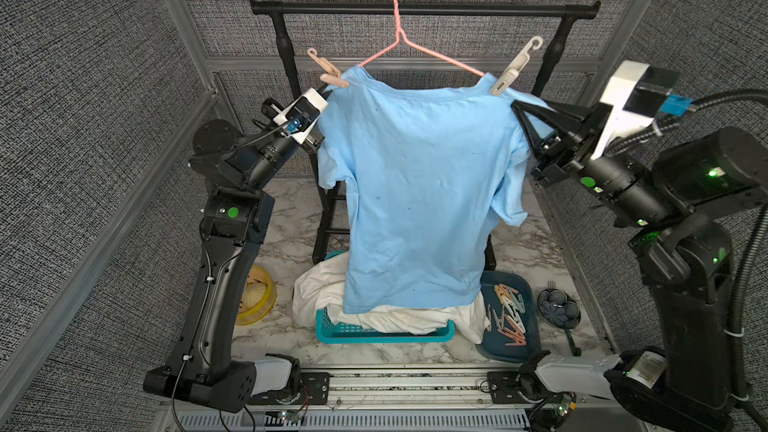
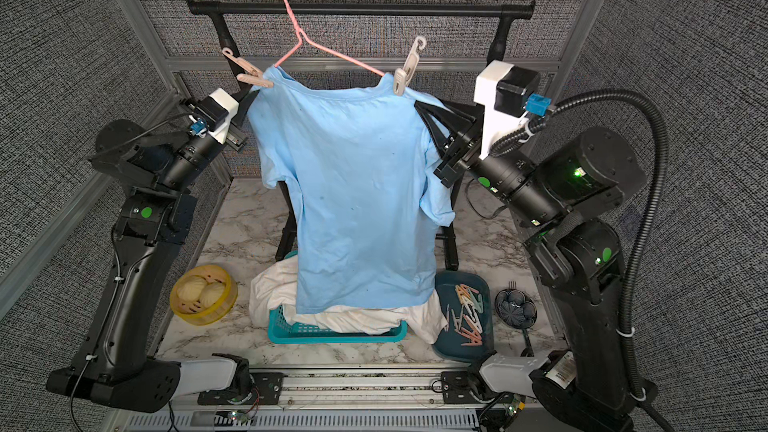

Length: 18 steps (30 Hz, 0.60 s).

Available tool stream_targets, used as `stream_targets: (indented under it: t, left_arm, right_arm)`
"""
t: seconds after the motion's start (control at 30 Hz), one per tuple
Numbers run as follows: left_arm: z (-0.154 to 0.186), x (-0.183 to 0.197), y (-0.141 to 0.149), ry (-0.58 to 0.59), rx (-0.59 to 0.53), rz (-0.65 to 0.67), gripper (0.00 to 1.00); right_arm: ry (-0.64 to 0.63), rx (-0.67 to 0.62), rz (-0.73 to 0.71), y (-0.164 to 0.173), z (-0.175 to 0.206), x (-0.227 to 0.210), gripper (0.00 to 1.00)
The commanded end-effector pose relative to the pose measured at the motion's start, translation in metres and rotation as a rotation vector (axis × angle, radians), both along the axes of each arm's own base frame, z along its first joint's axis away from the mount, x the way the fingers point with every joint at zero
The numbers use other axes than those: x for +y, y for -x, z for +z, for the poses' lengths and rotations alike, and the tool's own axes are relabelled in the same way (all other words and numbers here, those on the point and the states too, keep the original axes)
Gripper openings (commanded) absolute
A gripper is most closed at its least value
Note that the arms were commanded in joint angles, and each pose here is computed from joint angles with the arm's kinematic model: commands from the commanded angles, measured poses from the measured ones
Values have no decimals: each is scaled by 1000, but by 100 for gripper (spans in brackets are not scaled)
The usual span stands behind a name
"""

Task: Use clothespins to secure the t-shirt on both sides of the hanger
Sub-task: Hang the hanger on the clothesline.

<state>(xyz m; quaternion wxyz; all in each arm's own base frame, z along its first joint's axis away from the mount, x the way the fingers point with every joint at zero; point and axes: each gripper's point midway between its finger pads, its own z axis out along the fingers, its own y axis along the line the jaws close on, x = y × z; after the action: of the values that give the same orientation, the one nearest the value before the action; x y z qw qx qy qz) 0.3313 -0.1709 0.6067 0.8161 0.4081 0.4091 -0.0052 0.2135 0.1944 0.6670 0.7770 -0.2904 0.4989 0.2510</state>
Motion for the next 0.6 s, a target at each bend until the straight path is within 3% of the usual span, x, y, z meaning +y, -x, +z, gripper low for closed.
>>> stream_targets:
  t: [0.0,0.13,0.27,0.57]
  left_arm:
    - [-15,-21,17,20,51,-176,0]
    - [-57,-26,6,2,143,-174,0]
    - [-92,-35,17,-44,200,-245,0]
    - [-113,-42,26,-57,264,-305,0]
  right_arm:
    - [19,61,-174,-33,-27,-13,0]
    - [29,148,-210,-44,-57,-14,0]
    - [5,213,-177,-43,-78,-11,0]
    - [-29,324,-108,-30,-105,-11,0]
